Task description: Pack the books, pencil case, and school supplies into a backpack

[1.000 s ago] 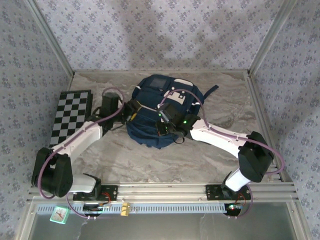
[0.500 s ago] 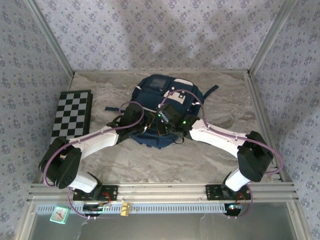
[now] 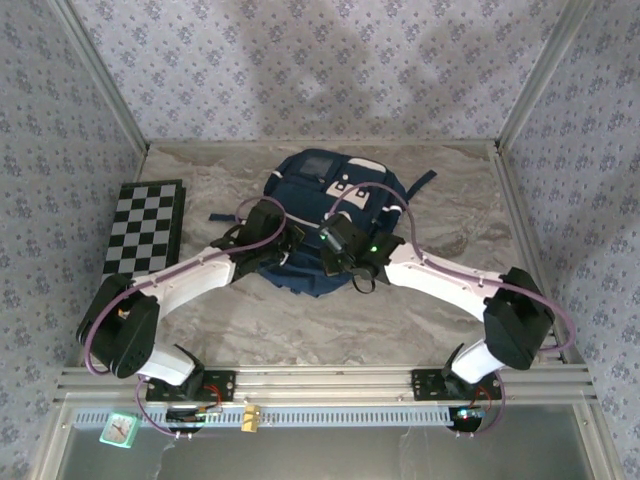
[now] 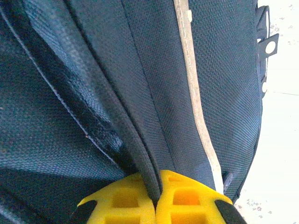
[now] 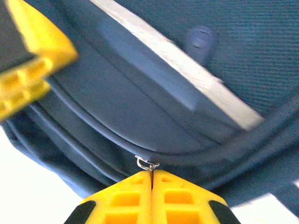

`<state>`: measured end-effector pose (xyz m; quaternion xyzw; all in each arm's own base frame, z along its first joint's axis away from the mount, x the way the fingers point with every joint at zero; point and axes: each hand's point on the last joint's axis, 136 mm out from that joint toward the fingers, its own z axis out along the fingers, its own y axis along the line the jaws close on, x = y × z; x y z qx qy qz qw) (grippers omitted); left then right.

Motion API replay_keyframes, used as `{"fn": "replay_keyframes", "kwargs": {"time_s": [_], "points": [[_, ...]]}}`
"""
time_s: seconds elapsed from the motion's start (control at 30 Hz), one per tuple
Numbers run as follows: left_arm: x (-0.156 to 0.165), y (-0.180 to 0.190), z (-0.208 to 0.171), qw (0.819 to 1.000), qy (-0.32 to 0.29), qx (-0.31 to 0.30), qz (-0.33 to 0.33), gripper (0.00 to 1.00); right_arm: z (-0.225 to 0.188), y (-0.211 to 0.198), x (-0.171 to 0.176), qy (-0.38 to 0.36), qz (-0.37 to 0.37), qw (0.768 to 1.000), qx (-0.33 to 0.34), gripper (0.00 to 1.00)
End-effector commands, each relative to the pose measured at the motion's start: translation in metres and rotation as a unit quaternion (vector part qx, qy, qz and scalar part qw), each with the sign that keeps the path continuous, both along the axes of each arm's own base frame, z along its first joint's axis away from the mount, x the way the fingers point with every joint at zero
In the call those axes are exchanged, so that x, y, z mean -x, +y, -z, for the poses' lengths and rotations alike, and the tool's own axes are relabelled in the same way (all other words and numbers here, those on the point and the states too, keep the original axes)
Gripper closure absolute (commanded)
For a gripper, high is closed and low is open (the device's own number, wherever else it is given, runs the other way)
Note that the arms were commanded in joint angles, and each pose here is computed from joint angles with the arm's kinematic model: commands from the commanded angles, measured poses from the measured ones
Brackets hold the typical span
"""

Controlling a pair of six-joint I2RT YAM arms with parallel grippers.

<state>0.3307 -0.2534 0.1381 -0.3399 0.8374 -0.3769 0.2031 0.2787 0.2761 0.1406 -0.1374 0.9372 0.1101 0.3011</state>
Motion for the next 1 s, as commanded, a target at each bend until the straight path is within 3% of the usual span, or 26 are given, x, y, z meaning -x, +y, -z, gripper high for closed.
{"fn": "replay_keyframes", "kwargs": {"time_s": [0.0,0.27,0.5,0.7,0.97], "points": [[-0.020,0.027,-0.017,0.998,-0.040,-0.046,-0.016,1.00,0.015,-0.055,0.015,0.026,0.021,0.995,0.090,1.00],[-0.020,0.020,-0.014,0.997,-0.040,-0.058,0.043,1.00,0.010,-0.096,-0.020,0.008,0.065,0.993,0.097,1.00],[-0.018,0.016,-0.008,0.995,-0.040,-0.064,0.065,1.00,0.010,-0.109,-0.058,-0.016,0.077,0.992,0.094,1.00],[-0.019,0.013,-0.018,0.992,-0.054,-0.077,0.087,1.00,-0.003,-0.102,-0.061,-0.023,0.069,0.995,0.070,1.00],[-0.016,0.015,-0.029,0.987,-0.070,-0.098,0.106,0.94,-0.029,-0.086,-0.041,-0.043,0.026,0.999,-0.005,0.75]]}}
